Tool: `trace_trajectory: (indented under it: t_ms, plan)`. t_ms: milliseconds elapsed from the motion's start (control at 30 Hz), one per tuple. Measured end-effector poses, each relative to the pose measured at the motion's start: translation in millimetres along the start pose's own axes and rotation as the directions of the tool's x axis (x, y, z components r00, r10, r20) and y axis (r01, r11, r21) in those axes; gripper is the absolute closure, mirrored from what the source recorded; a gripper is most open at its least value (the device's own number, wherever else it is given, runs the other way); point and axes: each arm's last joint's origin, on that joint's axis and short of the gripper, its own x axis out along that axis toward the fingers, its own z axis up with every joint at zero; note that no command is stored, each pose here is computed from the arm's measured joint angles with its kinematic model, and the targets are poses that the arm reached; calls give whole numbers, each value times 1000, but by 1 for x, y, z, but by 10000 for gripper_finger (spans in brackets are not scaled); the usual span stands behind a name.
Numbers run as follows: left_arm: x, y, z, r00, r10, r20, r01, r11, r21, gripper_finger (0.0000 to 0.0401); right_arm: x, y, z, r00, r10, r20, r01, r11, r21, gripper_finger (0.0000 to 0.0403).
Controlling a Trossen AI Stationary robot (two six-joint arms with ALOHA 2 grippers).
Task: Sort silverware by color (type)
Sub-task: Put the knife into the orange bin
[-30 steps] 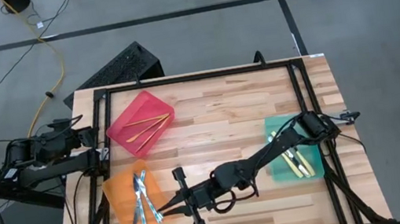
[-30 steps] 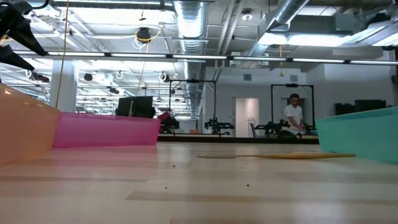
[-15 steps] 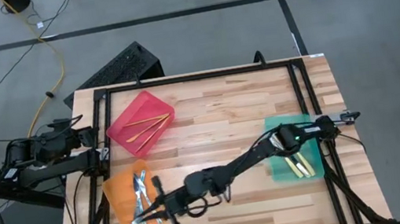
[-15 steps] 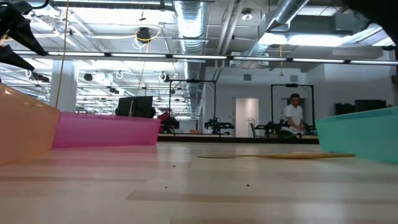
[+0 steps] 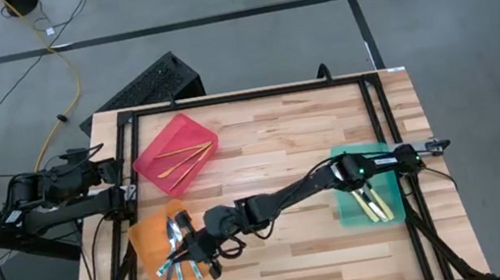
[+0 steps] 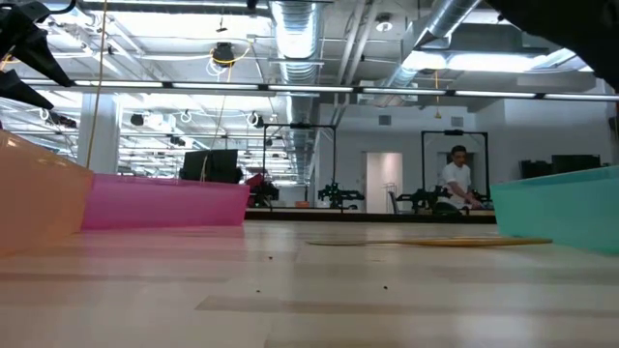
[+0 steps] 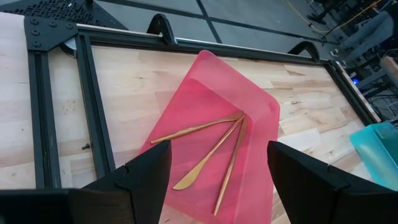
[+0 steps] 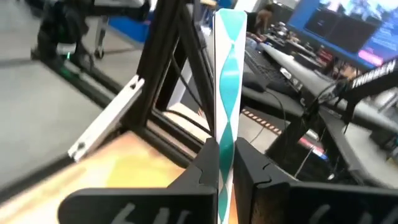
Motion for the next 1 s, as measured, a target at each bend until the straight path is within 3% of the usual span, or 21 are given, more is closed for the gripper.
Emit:
trace_trajectory:
  t_ms: [167, 367, 567, 767, 1000]
  plan:
    - [0, 0, 0, 1000, 0, 0, 0, 1000, 0, 154, 0, 4, 0, 999, 54, -1, -53, 985, -162, 376]
    - [0, 0, 0, 1000, 0, 0, 0, 1000, 0, 154, 0, 7, 1, 990, 135, 29, -115, 924, -365, 376]
    - [0, 0, 0, 1000, 0, 0, 0, 1000, 0, 154, -1, 8, -3, 988, 154, -3, -144, 917, -371, 376]
    - [0, 0, 0, 1000, 0, 0, 0, 1000, 0, 154, -2, 12, -12, 976, 197, -88, -215, 846, -488, 376]
    - [0, 0, 0, 1000, 0, 0, 0, 1000, 0, 154, -2, 12, -13, 974, 203, -96, -223, 822, -525, 376]
